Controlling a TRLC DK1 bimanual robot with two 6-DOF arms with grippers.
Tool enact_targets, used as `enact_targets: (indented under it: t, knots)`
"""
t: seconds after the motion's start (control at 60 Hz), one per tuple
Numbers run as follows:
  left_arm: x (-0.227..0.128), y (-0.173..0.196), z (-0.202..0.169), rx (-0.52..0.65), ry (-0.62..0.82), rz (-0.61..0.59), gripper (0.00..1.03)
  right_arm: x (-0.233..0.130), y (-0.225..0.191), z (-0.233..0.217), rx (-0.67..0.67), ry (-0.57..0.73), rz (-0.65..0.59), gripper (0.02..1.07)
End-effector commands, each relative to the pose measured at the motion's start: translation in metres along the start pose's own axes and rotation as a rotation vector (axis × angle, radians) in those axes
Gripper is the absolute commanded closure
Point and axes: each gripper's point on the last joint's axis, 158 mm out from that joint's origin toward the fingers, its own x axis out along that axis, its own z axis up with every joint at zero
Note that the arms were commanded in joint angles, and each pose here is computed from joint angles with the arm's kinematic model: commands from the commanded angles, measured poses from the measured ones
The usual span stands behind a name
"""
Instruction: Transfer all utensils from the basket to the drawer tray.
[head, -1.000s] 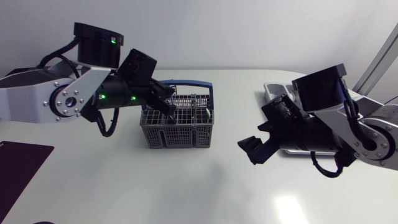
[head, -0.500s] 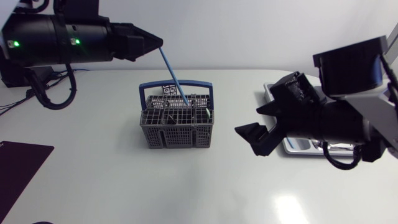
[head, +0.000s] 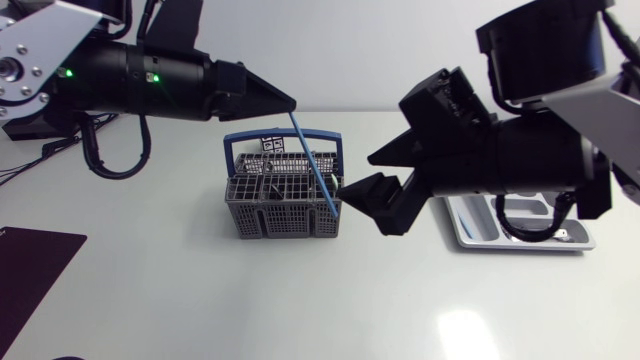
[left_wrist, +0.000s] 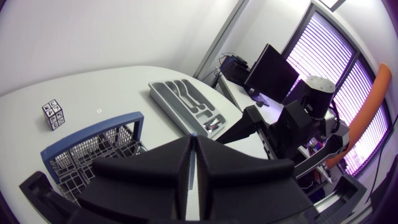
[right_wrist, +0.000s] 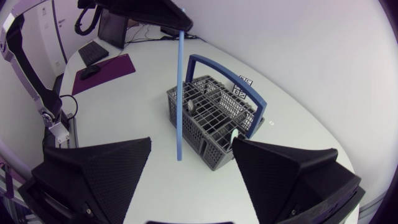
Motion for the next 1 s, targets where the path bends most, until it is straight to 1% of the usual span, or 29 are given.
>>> enact_targets:
  t: [0.0, 0.083, 0.117, 0.217, 0.367, 0.467, 0.517, 0.617, 0.733, 0.783, 0.85, 0.9, 0.933, 0.983]
  knots:
    - [0.005, -0.005, 0.006, -0.036, 0.006, -0.035, 1.0, 0.012, 0.007, -0.001, 0.021, 0.035, 0.034, 0.17]
    - [0.007, -0.007, 0.005, -0.06, 0.018, -0.058, 1.0, 0.023, 0.008, -0.003, 0.029, 0.057, 0.055, 0.18]
    - [0.008, -0.006, 0.006, -0.066, 0.019, -0.063, 1.0, 0.027, 0.008, -0.002, 0.027, 0.055, 0.058, 0.24]
    - [0.009, -0.007, 0.003, -0.083, 0.035, -0.08, 1.0, 0.034, 0.012, -0.001, 0.024, 0.055, 0.077, 0.35]
    - [0.011, -0.007, 0.001, -0.104, 0.046, -0.097, 1.0, 0.039, 0.011, 0.001, 0.02, 0.048, 0.077, 0.63]
    - [0.013, -0.006, 0.0, -0.11, 0.051, -0.099, 1.0, 0.041, 0.011, 0.0, 0.013, 0.048, 0.08, 0.79]
    - [0.013, -0.006, 0.001, -0.11, 0.051, -0.101, 1.0, 0.041, 0.012, -0.001, 0.013, 0.049, 0.085, 0.81]
    - [0.013, -0.005, 0.001, -0.111, 0.051, -0.099, 1.0, 0.043, 0.015, -0.004, 0.009, 0.057, 0.092, 0.94]
    - [0.013, -0.006, 0.002, -0.109, 0.049, -0.1, 1.0, 0.046, 0.018, -0.009, 0.006, 0.075, 0.097, 0.99]
    - [0.013, -0.005, 0.002, -0.111, 0.049, -0.098, 0.98, 0.047, 0.018, -0.012, 0.008, 0.082, 0.099, 1.01]
    - [0.012, -0.006, 0.004, -0.111, 0.046, -0.099, 0.91, 0.047, 0.019, -0.016, 0.007, 0.095, 0.103, 1.01]
    - [0.011, -0.008, 0.006, -0.107, 0.042, -0.101, 0.82, 0.046, 0.02, -0.019, 0.003, 0.108, 0.107, 1.01]
    - [0.011, -0.009, 0.009, -0.102, 0.037, -0.102, 0.79, 0.046, 0.023, -0.022, 0.0, 0.117, 0.116, 1.01]
    - [0.008, -0.011, 0.016, -0.093, 0.022, -0.103, 0.71, 0.045, 0.025, -0.025, 0.003, 0.128, 0.13, 1.01]
